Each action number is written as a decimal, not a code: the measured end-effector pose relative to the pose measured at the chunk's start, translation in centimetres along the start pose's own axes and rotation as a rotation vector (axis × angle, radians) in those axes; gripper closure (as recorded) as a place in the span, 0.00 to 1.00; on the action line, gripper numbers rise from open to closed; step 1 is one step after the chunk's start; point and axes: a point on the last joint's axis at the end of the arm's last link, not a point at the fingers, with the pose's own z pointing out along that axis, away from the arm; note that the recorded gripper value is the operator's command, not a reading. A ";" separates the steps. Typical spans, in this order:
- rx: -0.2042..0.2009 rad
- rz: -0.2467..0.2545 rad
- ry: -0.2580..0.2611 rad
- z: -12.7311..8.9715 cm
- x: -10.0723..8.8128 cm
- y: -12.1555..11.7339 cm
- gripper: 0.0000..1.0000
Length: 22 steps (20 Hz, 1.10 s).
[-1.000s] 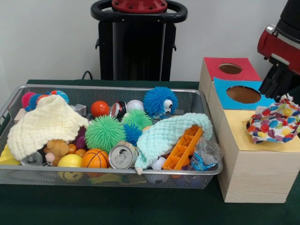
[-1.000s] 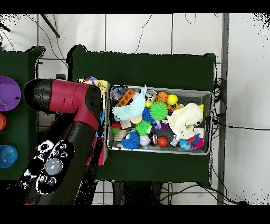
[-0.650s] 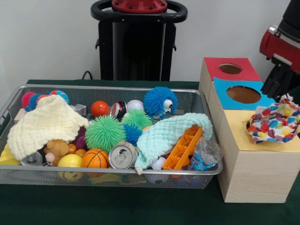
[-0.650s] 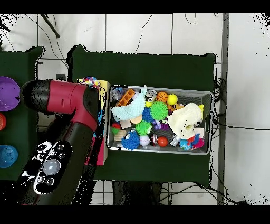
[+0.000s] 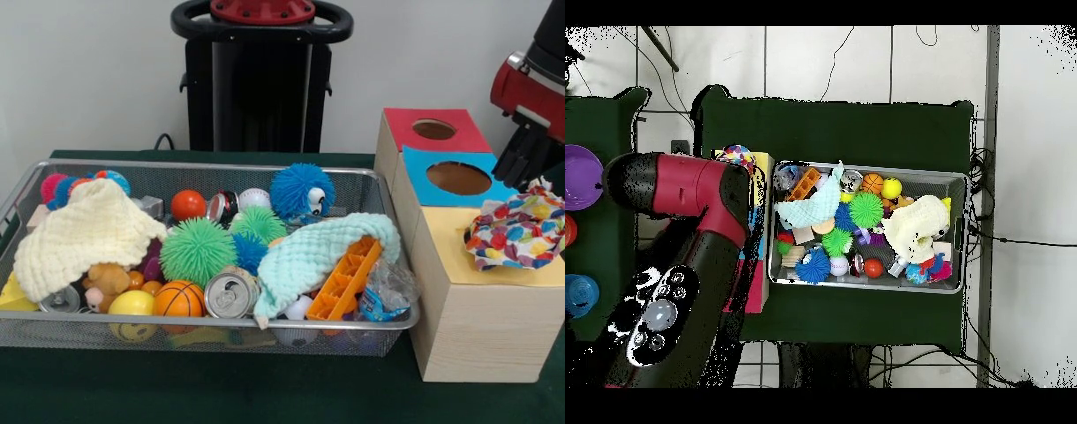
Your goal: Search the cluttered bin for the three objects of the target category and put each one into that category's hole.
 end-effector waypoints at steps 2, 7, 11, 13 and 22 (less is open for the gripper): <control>0.001 0.000 0.000 0.1 0.0 0.0 1.00; -0.002 -0.001 -0.006 0.3 0.0 0.1 1.00; -0.011 -0.002 -0.019 0.3 -0.1 0.2 1.00; -0.015 -0.004 -0.027 0.4 -0.1 0.3 1.00; -0.022 -0.010 -0.039 0.6 0.1 0.6 1.00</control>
